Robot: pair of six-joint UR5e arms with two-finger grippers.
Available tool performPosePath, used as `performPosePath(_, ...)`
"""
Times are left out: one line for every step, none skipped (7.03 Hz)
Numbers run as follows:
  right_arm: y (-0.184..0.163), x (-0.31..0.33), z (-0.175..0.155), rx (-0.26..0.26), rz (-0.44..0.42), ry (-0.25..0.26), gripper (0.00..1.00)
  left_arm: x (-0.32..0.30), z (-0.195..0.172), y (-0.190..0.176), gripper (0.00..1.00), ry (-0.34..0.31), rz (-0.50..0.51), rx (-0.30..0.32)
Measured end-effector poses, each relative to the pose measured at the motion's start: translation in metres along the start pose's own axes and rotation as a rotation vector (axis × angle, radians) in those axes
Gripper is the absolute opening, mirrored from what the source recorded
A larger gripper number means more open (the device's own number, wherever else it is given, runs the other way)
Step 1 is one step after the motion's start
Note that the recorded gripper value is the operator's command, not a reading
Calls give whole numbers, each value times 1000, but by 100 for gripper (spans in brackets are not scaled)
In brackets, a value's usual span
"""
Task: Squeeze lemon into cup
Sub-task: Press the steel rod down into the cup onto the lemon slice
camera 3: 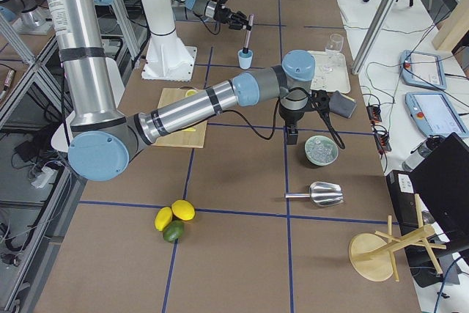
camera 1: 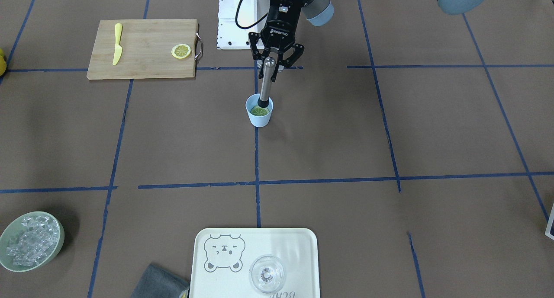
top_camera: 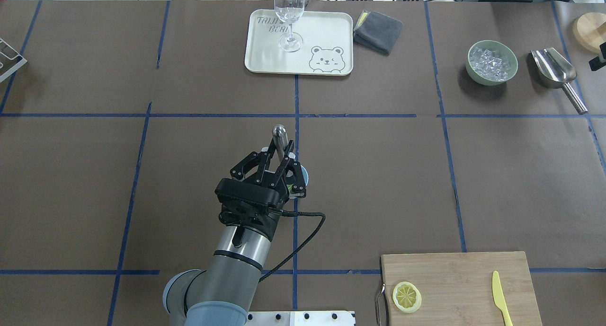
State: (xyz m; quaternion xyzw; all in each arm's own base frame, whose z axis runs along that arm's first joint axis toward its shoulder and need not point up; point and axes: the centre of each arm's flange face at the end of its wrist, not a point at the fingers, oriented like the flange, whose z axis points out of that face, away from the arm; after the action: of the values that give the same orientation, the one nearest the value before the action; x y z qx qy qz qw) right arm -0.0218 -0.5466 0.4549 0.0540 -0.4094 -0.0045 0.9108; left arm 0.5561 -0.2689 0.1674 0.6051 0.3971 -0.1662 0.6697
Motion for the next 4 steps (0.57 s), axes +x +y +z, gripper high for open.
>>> performPosePath(0, 1, 0, 1, 1, 6, 100, 1, 1, 5, 0, 0, 8, -5)
performPosePath(0, 1, 0, 1, 1, 9, 100, 2, 2, 11, 0, -3, 18, -9)
performPosePath(0, 1, 0, 2, 1, 10, 100, 3, 4, 16, 0, -6, 28, -12)
performPosePath(0, 1, 0, 2, 1, 10, 100, 4, 5, 21, 0, -7, 34, -16)
